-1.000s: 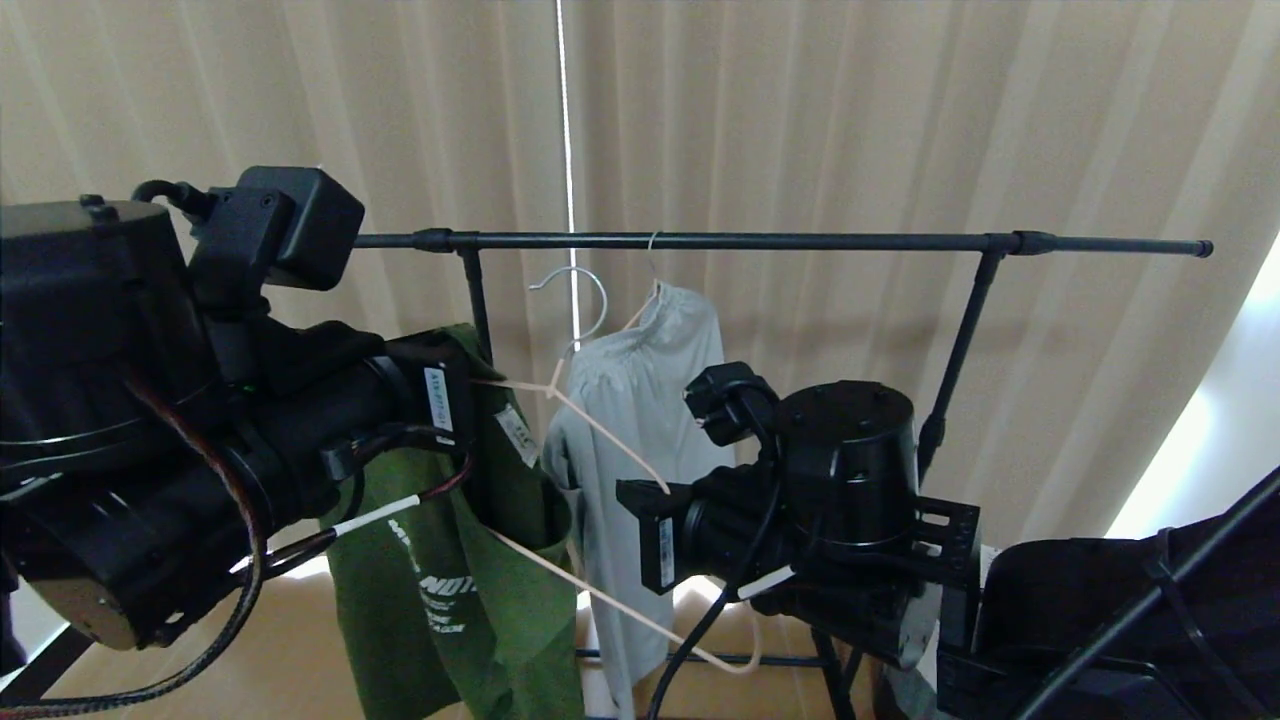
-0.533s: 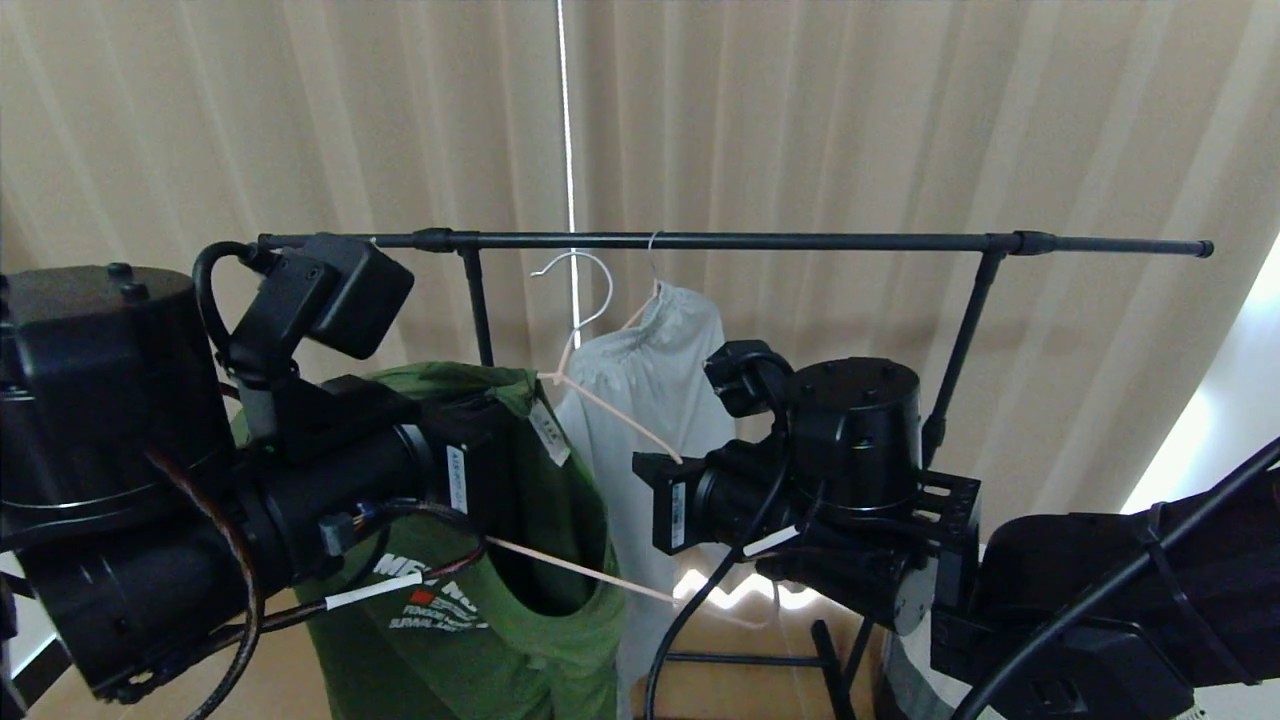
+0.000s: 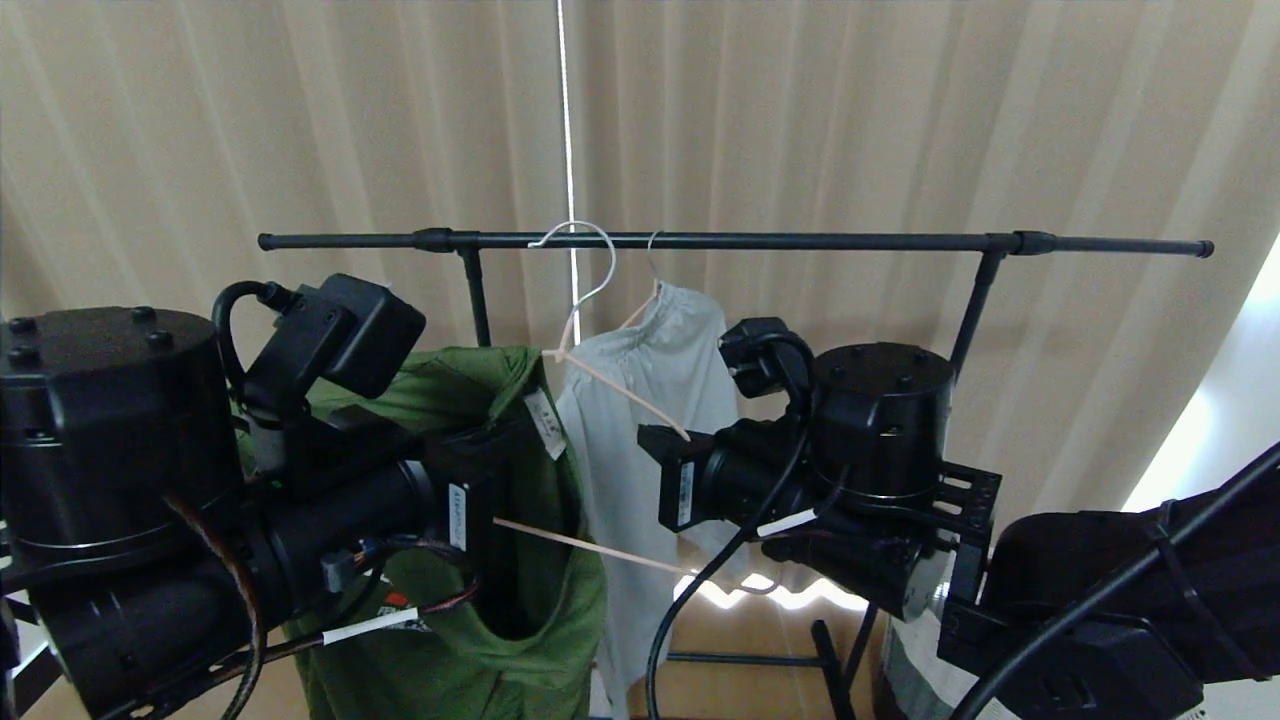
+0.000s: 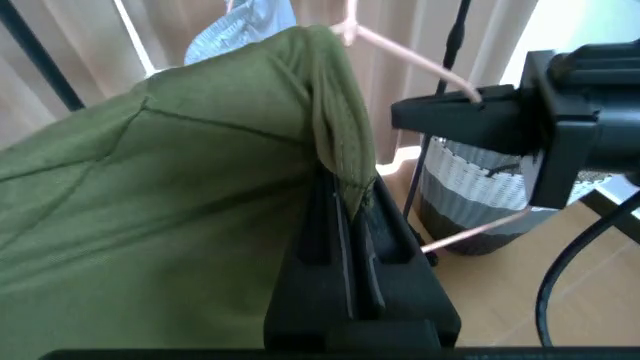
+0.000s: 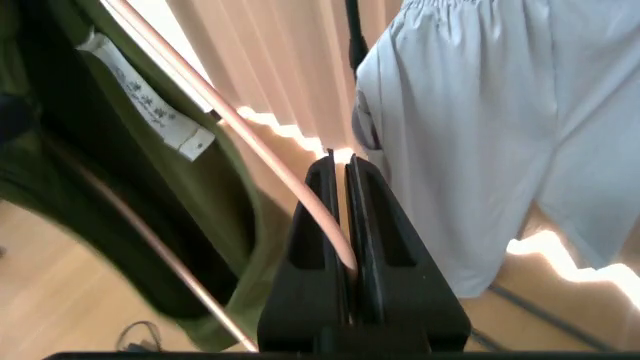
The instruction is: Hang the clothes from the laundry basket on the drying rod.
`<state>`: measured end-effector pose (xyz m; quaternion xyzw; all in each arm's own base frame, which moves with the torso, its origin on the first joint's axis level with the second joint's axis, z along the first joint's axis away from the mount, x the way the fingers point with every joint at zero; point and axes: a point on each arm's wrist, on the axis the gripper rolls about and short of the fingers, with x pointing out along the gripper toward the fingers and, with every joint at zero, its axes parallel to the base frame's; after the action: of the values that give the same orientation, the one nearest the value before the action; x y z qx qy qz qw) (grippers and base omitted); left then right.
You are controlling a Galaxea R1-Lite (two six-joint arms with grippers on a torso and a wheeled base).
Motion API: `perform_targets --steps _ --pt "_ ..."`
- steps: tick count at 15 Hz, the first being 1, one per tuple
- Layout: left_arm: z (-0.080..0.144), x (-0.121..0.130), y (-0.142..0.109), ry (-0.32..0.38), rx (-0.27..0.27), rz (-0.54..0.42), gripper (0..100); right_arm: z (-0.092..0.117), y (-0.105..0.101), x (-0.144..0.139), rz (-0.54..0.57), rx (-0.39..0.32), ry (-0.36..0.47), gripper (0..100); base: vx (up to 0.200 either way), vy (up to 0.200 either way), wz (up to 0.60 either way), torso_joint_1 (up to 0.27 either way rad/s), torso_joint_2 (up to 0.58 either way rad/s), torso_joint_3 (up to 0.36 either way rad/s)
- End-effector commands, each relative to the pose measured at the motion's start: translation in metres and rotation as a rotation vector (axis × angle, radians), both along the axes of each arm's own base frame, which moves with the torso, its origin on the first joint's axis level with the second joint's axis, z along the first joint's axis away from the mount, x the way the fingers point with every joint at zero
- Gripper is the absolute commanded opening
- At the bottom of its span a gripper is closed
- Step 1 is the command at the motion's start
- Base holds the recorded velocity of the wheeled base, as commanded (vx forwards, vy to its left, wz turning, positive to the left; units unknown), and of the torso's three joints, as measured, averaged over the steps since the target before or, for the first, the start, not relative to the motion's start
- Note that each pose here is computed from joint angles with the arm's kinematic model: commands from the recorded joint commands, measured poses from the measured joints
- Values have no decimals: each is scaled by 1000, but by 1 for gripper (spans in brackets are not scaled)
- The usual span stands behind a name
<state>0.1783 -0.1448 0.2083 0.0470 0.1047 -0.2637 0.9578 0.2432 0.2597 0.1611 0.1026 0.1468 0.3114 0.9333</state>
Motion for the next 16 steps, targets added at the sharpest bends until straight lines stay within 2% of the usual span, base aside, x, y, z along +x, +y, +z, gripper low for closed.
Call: perform_targets --steps 1,3,4,8,11,13,14,16 --pt "0 0 0 0 0 0 0 5 -1 -1 1 8 -31 0 0 0 0 0 0 0" --pt "-1 0 0 2 2 0 0 4 -3 -3 6 -9 -51 0 0 0 0 0 0 0" --pt "-1 0 0 2 0 1 100 3 -5 -4 10 -18 -68 0 0 0 0 0 0 0" --pt "6 -4 3 -21 -15 -3 100 3 -24 -1 -23 -53 -141 0 0 0 0 0 0 0" --pt "14 -17 11 -44 -54 -111 100 4 -41 0 -60 -65 -160 0 0 0 0 0 0 0" --pt "12 -24 16 -57 -39 -160 100 5 -48 -2 -70 -66 -159 0 0 0 0 0 0 0" --pt "10 -28 20 -80 -4 -172 100 6 -55 -3 -86 -67 -159 0 0 0 0 0 0 0" --pt "12 -31 23 -107 16 -177 100 10 -66 -4 -109 -65 -165 0 0 0 0 0 0 0"
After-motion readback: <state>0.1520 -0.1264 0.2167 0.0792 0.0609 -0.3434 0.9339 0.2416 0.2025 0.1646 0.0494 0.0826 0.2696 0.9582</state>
